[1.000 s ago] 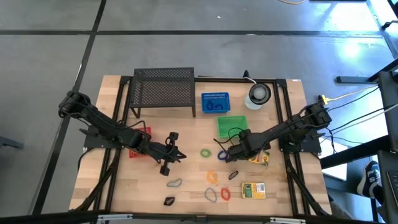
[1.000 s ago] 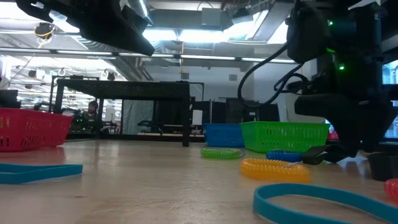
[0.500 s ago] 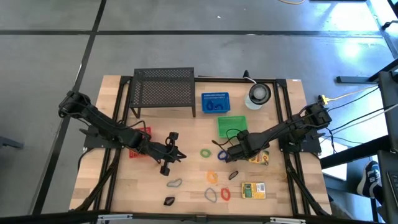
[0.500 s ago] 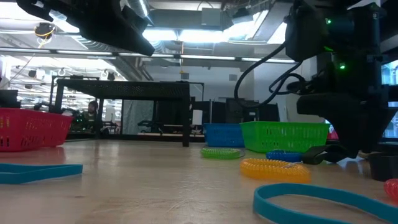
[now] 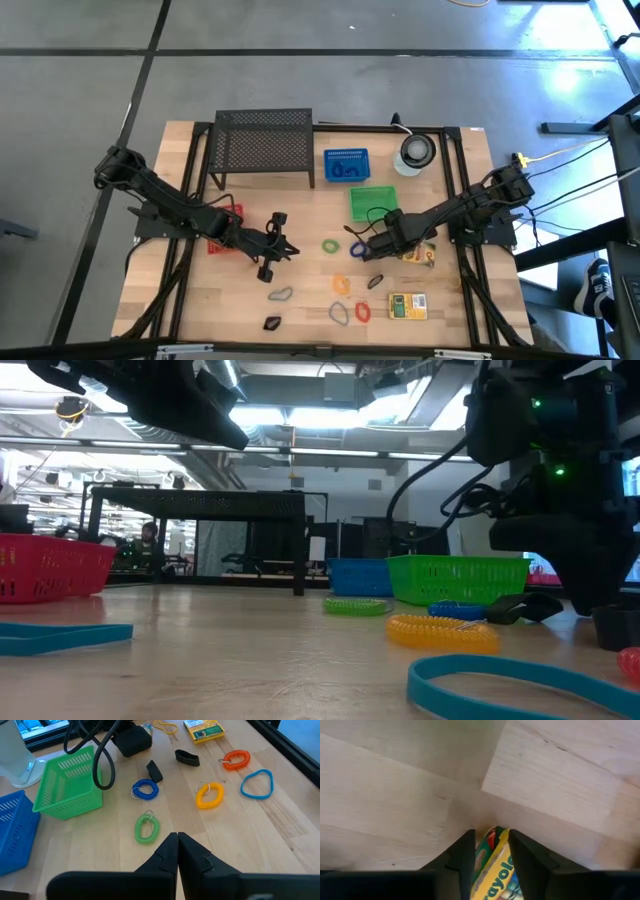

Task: Pick & Place Office Desk Supplies
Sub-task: Put the crayon box into the green basket

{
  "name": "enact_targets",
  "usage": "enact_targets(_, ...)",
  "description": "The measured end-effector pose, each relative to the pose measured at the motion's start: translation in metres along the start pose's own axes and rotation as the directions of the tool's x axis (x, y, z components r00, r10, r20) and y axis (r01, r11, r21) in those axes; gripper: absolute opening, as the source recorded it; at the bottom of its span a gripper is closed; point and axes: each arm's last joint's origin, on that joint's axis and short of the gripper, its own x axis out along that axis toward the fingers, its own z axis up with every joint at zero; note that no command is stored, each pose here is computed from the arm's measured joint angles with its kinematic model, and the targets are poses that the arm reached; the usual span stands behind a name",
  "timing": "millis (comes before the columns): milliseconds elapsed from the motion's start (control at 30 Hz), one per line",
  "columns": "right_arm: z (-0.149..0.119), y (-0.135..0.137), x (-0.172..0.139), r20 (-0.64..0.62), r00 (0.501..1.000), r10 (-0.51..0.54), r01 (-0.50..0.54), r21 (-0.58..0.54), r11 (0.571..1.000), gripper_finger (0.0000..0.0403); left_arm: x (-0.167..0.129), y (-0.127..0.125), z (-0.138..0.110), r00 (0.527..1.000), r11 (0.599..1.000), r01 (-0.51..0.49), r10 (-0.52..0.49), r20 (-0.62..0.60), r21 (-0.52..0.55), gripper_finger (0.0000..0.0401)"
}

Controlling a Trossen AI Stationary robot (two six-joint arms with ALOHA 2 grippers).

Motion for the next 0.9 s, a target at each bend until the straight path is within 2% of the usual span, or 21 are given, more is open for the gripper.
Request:
enact_targets(400,-0.001,-0.003,0.003,-0.004,1.000,-0.018,0.018,-0.007,1.000,0.0008,0.000,0.000,-0.001,1.000,1.000,0.000,0.000,-0.009,0.003,0.0001)
enact_targets(633,0.000,-0.001,-0.001,-0.008,1.000,-0.030,0.029,-0.086,0.996,0.0005,0.000,0.000,-0.003,1.000,1.000,0.000,0.000,-0.027,0.009,0.0006)
enact_targets(900,0.000,0.010,-0.033,0.028,0.999,-0.017,0.022,-0.203,0.979,0.0002,0.000,0.000,-0.003,1.000,1.000,-0.001,0.001,-0.028,0.009,0.0001)
